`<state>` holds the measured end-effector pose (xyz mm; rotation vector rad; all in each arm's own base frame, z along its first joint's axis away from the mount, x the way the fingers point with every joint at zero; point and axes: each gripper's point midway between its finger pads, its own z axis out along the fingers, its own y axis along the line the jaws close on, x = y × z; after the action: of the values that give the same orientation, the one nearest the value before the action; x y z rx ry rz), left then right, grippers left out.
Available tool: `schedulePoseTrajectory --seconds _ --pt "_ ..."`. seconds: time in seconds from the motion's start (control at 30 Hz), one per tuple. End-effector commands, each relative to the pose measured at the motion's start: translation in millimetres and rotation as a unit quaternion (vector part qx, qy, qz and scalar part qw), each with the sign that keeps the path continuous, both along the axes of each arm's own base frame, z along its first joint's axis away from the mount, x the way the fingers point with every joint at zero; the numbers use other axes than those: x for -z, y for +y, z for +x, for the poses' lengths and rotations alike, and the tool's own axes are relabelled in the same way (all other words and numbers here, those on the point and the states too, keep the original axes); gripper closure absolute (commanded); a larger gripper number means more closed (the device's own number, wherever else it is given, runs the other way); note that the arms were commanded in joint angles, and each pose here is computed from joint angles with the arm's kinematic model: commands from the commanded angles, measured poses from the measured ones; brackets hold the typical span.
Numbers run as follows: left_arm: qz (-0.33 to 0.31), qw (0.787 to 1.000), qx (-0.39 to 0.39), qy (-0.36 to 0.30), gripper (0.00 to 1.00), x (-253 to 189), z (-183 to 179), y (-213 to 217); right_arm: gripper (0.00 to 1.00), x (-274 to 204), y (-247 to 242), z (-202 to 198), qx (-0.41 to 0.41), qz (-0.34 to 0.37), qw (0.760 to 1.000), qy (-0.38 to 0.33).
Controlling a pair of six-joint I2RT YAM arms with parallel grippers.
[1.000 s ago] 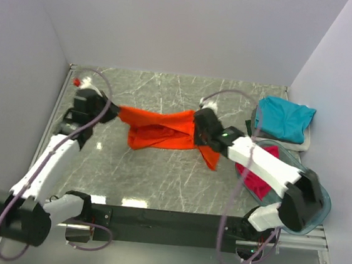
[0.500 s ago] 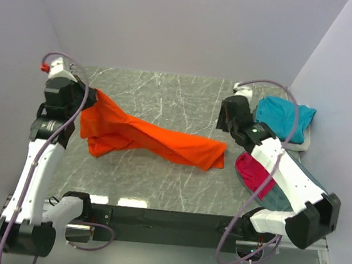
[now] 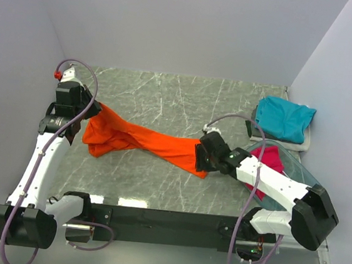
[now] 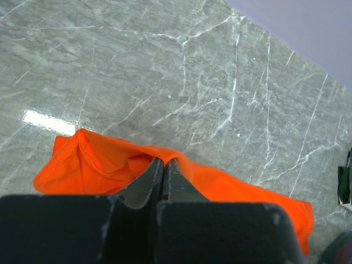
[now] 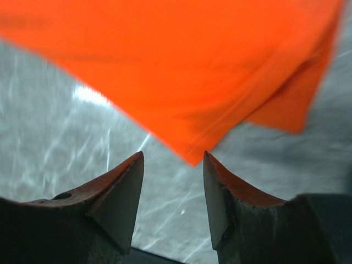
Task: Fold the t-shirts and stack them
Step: Flatten the tshirt out
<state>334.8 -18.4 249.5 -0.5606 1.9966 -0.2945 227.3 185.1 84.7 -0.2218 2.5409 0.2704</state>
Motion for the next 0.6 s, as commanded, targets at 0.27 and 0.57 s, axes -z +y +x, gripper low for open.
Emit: schedulePoseTrajectory --seconds 0.27,0.57 --pt "0.013 1.000 0.009 -0.015 1.00 -6.9 2.4 1.2 0.45 41.2 14.1 -17.9 0.012 0.019 0.999 0.046" --pt "0.016 1.000 0.008 -0.017 0.99 -8.2 1.9 2.7 0.45 59.0 9.1 -19.1 0.026 -0.003 0.998 0.059"
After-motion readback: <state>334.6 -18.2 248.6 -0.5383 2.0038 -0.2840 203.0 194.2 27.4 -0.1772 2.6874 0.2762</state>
